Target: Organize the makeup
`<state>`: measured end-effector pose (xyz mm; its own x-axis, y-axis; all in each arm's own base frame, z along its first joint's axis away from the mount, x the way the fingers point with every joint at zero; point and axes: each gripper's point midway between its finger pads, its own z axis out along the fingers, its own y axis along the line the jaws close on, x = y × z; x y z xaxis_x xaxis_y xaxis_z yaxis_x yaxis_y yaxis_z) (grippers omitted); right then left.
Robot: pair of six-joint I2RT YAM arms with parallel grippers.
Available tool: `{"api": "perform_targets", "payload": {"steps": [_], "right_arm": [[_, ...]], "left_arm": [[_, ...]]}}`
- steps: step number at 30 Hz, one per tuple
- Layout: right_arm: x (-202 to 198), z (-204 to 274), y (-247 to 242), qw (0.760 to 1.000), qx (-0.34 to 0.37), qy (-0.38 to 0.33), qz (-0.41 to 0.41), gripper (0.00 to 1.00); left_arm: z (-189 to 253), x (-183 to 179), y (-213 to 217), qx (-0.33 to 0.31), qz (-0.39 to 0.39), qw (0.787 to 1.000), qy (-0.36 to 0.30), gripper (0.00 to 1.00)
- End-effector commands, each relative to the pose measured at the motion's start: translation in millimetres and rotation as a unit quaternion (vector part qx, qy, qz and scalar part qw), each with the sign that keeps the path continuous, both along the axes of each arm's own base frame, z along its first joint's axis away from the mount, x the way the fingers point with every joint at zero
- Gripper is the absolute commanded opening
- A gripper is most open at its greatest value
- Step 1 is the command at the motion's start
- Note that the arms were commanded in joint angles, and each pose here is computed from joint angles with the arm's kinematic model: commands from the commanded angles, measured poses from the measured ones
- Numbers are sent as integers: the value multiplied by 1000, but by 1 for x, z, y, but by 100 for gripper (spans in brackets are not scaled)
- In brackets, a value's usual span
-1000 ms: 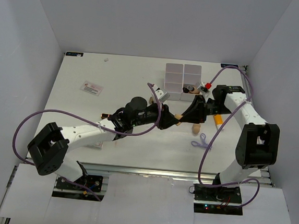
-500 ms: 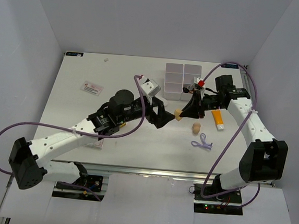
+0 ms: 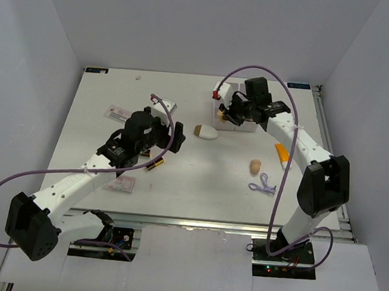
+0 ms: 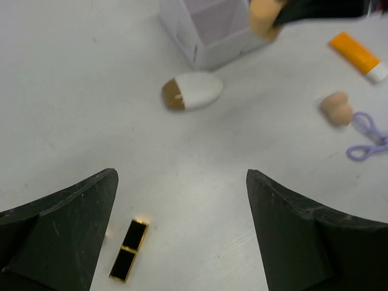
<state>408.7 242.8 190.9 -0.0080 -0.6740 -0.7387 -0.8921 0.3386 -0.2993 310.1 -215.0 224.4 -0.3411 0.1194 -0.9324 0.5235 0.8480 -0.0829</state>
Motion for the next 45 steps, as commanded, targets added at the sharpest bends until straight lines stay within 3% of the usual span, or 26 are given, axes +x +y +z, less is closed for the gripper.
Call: {"api": "perform_targets", "payload": {"steps": [1, 10, 13, 16, 18, 23, 31, 37, 45], "right_arm": [[60, 10, -7, 992, -62, -90, -65, 9], [93, -30, -9, 985, -114, -91, -89, 14], [96, -40, -8, 986, -115, -84, -91, 20], [95, -47, -8, 986, -119, -78, -89, 32], [94, -49, -9, 986, -121, -76, -89, 47], [84, -34, -11, 987, -108, -78, -92, 66], [39, 23, -7, 995, -37, -64, -71, 73], [-36, 33, -23, 998, 40, 39, -24, 76], [-99, -18, -102, 962, 116, 182, -169, 76]], "left_arm": [[-18, -7, 6, 23, -7, 1000, 19, 98], [-19, -11, 10, 29, -9, 999, 9, 98], [-20, -11, 11, 31, -8, 999, 10, 98], [-22, -10, 12, 33, -5, 999, 10, 98], [-24, -10, 13, 36, -5, 999, 12, 98], [-27, -9, 12, 39, -5, 999, 14, 98], [-27, -11, 12, 38, -10, 999, 13, 98], [-24, -13, 11, 36, -16, 999, 9, 98], [-18, -26, -3, 17, -70, 997, 10, 98]]}}
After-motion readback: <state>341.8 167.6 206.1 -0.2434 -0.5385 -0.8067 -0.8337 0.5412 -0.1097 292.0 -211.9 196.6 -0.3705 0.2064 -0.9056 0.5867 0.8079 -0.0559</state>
